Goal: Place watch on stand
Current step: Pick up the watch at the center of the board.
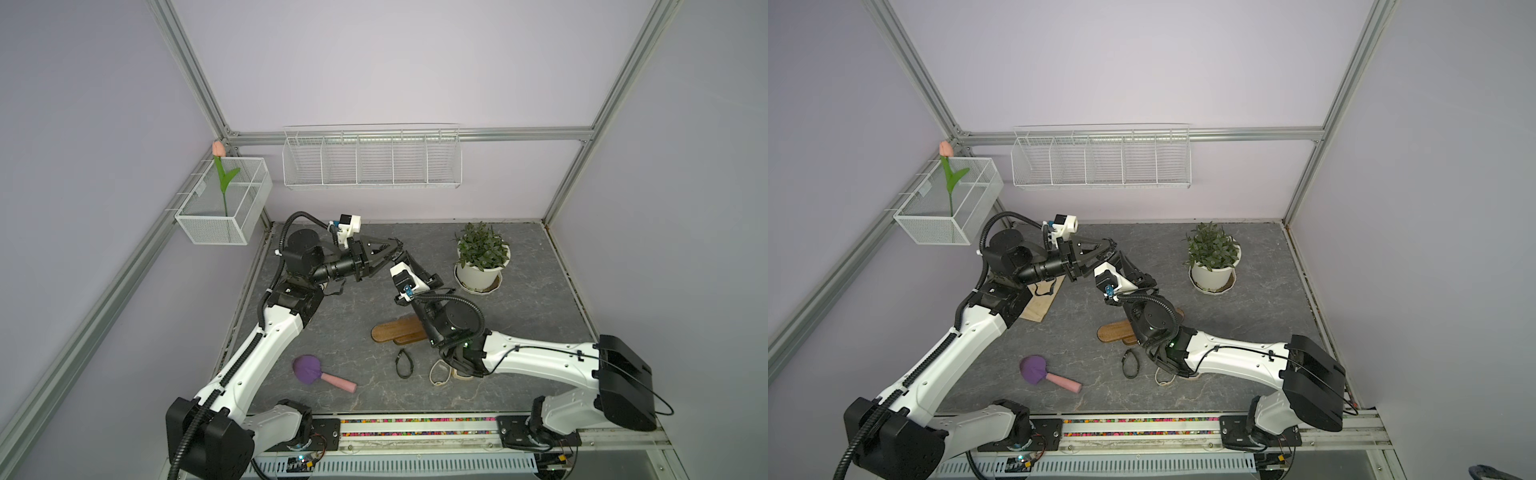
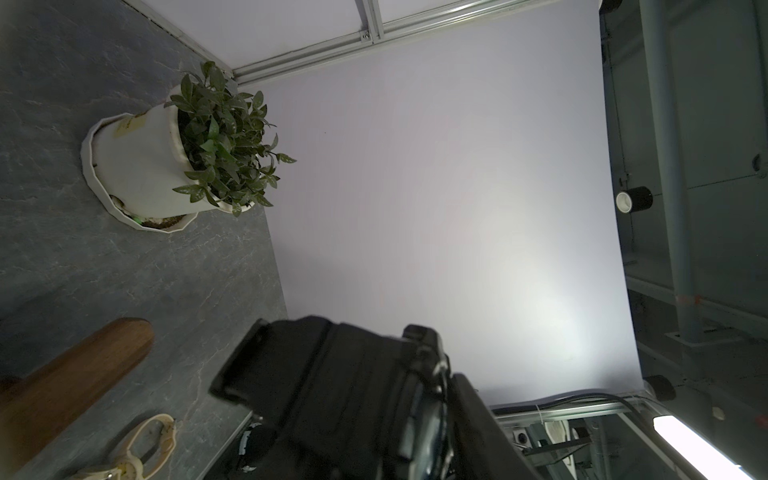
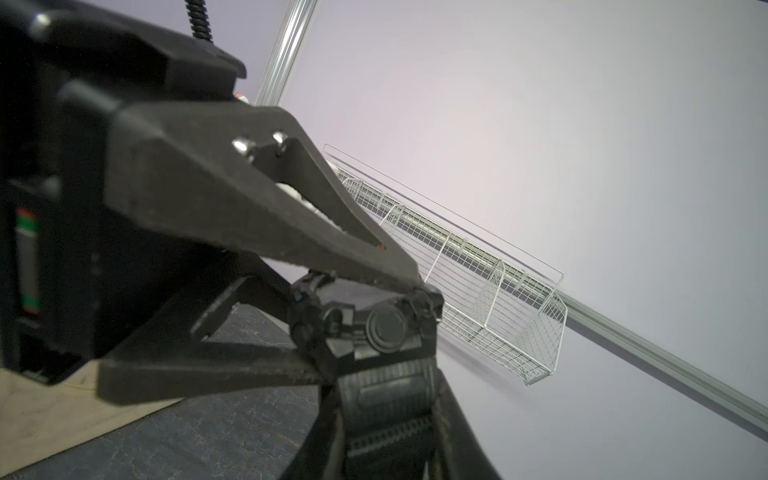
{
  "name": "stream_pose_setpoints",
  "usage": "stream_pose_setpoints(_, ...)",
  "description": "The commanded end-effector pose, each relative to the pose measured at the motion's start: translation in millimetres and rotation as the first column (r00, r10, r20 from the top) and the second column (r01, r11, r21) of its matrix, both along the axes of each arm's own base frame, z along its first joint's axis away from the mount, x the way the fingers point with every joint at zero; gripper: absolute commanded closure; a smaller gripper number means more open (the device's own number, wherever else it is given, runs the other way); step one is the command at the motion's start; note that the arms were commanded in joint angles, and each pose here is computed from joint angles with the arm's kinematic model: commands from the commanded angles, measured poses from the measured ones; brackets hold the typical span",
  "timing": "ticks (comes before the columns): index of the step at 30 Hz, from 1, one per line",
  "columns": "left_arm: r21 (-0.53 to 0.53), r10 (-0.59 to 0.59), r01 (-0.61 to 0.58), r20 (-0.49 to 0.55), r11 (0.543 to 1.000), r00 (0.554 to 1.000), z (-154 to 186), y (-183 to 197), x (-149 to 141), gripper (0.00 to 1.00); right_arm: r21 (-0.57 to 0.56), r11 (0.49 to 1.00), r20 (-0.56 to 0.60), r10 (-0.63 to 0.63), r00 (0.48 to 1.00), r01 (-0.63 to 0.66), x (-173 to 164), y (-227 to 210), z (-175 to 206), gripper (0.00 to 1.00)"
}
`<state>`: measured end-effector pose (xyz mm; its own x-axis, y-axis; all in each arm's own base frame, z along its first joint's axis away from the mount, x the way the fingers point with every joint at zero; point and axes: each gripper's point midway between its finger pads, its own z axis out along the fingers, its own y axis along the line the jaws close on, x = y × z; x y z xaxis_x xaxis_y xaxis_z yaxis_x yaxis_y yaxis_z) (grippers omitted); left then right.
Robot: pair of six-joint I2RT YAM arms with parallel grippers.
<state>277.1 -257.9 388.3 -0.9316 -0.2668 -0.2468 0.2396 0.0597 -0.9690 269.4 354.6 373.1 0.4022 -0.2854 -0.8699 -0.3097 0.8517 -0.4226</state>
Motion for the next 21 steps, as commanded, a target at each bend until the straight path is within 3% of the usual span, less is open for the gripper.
stream_pose_setpoints(1, -0.021, 0.048, -0.046, 0.078, 0.999, 0.996, 24.0, 7.8, 0.8, 0.68, 0.019, 1.0, 0.005, -0.001, 1.0, 0.001, -4.0, 2.0, 3.1, 0.93)
stream_pose_setpoints(3, -0.014, 0.06, -0.059, 0.087, 0.998, 0.994, 25.8, 9.6, 1.2, 0.8, 0.022, 1.0, -0.004, 0.005, 1.0, -0.005, -4.3, 2.3, 1.9, 0.93)
stream_pose_setpoints(10, -0.019, 0.083, -0.081, 0.111, 0.997, 0.99, 32.4, 10.9, 4.1, 0.93, 0.037, 0.998, -0.035, 0.053, 0.998, -0.051, -7.5, 6.7, 0.4, 0.87)
stream_pose_setpoints(12, -0.021, 0.09, -0.088, 0.122, 0.996, 0.988, 35.0, 12.1, 4.9, 0.96, 0.049, 0.997, -0.038, 0.068, 0.997, -0.066, -9.2, 6.8, 0.8, 0.74)
stream_pose_setpoints(15, -0.009, 0.098, -0.098, 0.133, 0.995, 0.986, 32.9, 13.4, 5.8, 0.98, 0.082, 0.991, -0.045, 0.106, 0.993, -0.102, -14.3, 4.9, 4.7, 0.37)
stream_pose_setpoints(19, 0.031, 0.113, -0.118, 0.118, 0.993, 0.987, 20.5, 21.6, 9.8, 0.99, 0.135, 0.978, -0.1, 0.174, 0.98, -0.16, -21.9, -0.1, 9.2, 0.16)
stream_pose_setpoints(21, 0.05, 0.127, -0.132, 0.103, 0.99, 0.987, 12.2, 30.5, 13.1, 1.0, 0.146, 0.97, -0.159, 0.218, 0.963, -0.195, -26.6, -2.6, 5.0, 0.1)
